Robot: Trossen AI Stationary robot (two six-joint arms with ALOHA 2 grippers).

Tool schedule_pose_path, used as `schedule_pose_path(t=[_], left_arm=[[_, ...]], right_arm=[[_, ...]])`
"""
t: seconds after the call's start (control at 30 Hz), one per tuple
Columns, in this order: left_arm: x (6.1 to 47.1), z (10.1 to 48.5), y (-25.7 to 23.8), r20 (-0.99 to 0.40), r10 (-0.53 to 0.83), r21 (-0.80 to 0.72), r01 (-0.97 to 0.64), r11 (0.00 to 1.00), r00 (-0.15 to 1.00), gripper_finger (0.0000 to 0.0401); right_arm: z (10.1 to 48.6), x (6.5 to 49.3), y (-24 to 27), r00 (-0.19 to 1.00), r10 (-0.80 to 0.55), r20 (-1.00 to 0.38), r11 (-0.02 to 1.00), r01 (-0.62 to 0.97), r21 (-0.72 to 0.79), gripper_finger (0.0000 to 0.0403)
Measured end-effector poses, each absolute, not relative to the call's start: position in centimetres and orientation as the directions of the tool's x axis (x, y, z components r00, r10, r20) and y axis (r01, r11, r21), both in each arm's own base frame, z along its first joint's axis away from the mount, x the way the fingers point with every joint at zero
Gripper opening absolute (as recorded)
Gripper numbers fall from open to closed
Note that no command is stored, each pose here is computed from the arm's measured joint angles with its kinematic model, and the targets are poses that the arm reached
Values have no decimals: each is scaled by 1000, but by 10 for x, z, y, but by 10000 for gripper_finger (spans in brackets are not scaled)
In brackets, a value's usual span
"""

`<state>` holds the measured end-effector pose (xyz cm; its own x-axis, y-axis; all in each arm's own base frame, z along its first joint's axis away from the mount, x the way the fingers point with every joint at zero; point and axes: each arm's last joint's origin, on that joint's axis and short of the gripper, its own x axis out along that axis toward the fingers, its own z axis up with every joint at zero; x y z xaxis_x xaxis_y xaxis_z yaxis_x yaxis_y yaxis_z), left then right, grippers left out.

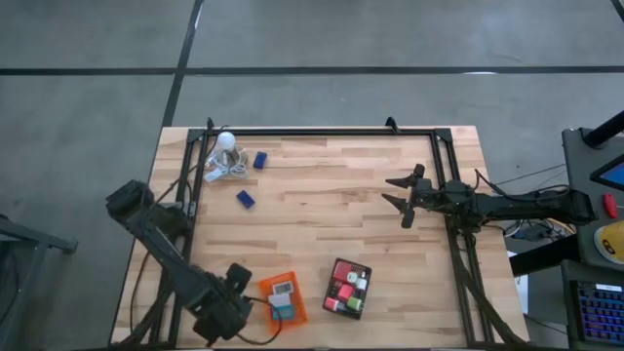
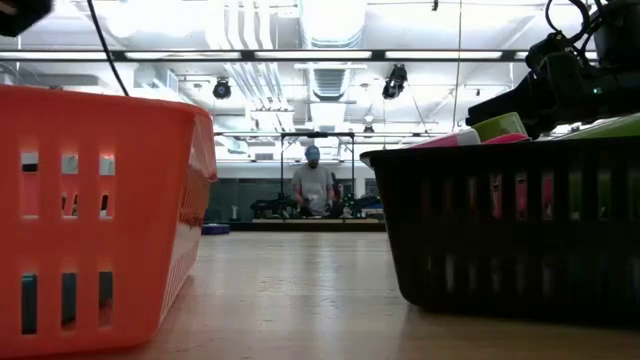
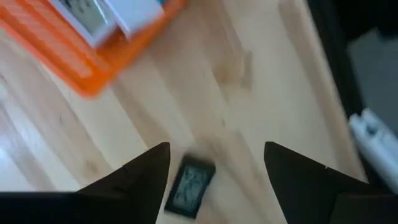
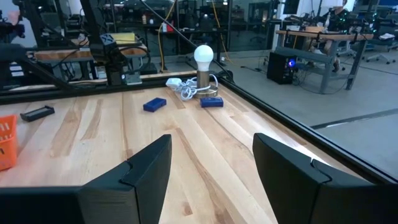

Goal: Pick & Place Office items
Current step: Put the black timer into the orange bin

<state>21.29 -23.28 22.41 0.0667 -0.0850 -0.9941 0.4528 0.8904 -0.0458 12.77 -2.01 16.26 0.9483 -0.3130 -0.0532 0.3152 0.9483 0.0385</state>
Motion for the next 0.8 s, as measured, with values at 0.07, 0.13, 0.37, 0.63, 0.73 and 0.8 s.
schedule_pose_path(t=[0.07, 0.13, 0.37, 0.63, 0.73, 0.8], left_arm=[[205, 222, -234, -998, -53, -27, 477, 879, 40, 265], [198, 219, -234, -1000, -17, -8, 492, 871, 14, 265], [185, 204, -230, -998, 44, 19, 523, 852, -35, 265], [179, 188, -222, -994, 103, 61, 557, 828, -45, 265], [177, 182, -219, -992, 112, 62, 576, 815, -51, 265], [176, 178, -218, -992, 117, 68, 582, 811, -47, 265]], right_arm=[[163, 128, -20, 948, -313, -53, 948, 315, 38, 219], [163, 128, -20, 948, -314, -53, 948, 316, 39, 219], [163, 128, -20, 948, -313, -53, 948, 316, 38, 219], [163, 128, -20, 948, -313, -52, 948, 315, 38, 219], [163, 128, -20, 948, -313, -53, 948, 316, 39, 219], [163, 128, -20, 948, -313, -53, 948, 316, 38, 219]])
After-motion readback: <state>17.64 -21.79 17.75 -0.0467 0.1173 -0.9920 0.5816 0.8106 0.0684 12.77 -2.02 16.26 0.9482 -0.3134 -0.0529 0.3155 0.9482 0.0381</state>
